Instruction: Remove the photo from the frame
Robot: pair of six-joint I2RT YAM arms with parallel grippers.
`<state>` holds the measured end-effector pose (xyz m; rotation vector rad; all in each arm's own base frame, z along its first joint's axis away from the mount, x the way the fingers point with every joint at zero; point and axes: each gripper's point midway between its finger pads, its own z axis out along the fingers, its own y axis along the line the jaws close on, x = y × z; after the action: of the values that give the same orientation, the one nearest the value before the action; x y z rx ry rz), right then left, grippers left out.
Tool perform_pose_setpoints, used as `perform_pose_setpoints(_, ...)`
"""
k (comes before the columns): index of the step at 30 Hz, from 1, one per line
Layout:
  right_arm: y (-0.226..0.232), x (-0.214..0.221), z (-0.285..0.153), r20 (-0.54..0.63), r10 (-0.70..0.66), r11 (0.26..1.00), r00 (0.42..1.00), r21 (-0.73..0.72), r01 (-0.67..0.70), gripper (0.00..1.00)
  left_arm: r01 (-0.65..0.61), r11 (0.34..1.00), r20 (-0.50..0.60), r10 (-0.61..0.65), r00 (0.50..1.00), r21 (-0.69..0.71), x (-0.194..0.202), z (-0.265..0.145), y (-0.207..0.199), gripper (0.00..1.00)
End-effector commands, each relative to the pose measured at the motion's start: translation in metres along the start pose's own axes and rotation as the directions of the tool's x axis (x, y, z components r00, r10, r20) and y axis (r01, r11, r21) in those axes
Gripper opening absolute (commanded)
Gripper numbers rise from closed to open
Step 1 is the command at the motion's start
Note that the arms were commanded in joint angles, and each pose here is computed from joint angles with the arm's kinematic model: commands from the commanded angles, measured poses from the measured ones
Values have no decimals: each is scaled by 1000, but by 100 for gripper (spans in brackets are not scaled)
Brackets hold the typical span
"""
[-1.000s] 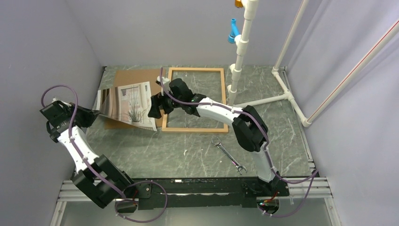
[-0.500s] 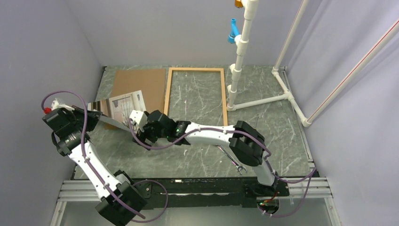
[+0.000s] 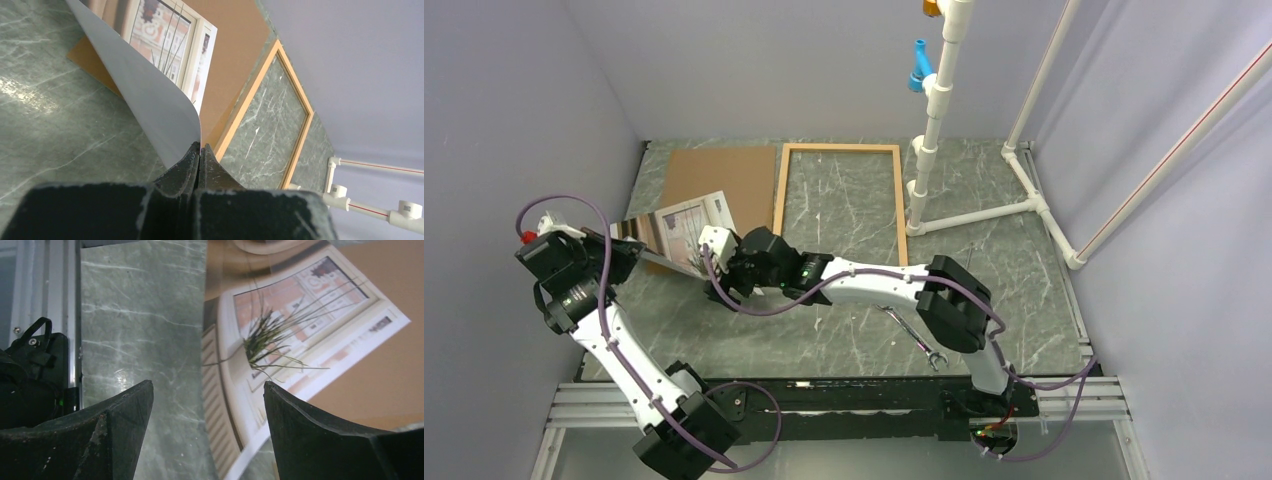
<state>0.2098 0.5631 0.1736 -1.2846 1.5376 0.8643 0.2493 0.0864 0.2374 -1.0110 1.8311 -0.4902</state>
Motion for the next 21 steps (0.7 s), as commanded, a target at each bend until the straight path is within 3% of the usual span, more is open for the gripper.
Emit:
perform_pose_setpoints(1,18,-27,14,91,4,998,996,-70,3,82,-43,999,44,44,998,-13,-10,-15,-10,0)
perform_pose_setpoints(7,20,-30,30,108,0,1000,994,-28,3,78,-28,999,46,27,999,18,-10,-22,-22,0)
perform_pose_setpoints(8,16,-35,33,113,11,1000,994,-2,-10,73,-28,999,46,27,999,25,-11,-24,-25,0)
perform_pose_setpoints(11,7,-39,43,90,57,997,994,46,-61,44,-39,998,45,37,998,43,-12,-32,-35,0)
perform_pose_setpoints(15,11,-44,47,83,75,997,994,19,-77,23,-58,997,74,55,996,46,-18,-45,-46,0)
perform_pose_setpoints(17,18,-53,42,86,113,994,990,-22,-112,3,-57,996,92,51,994,66,-20,-51,-55,0)
perform_pose_setpoints(21,29,-71,24,106,158,986,982,-76,-150,0,-100,988,95,89,991,119,-25,-65,-77,0)
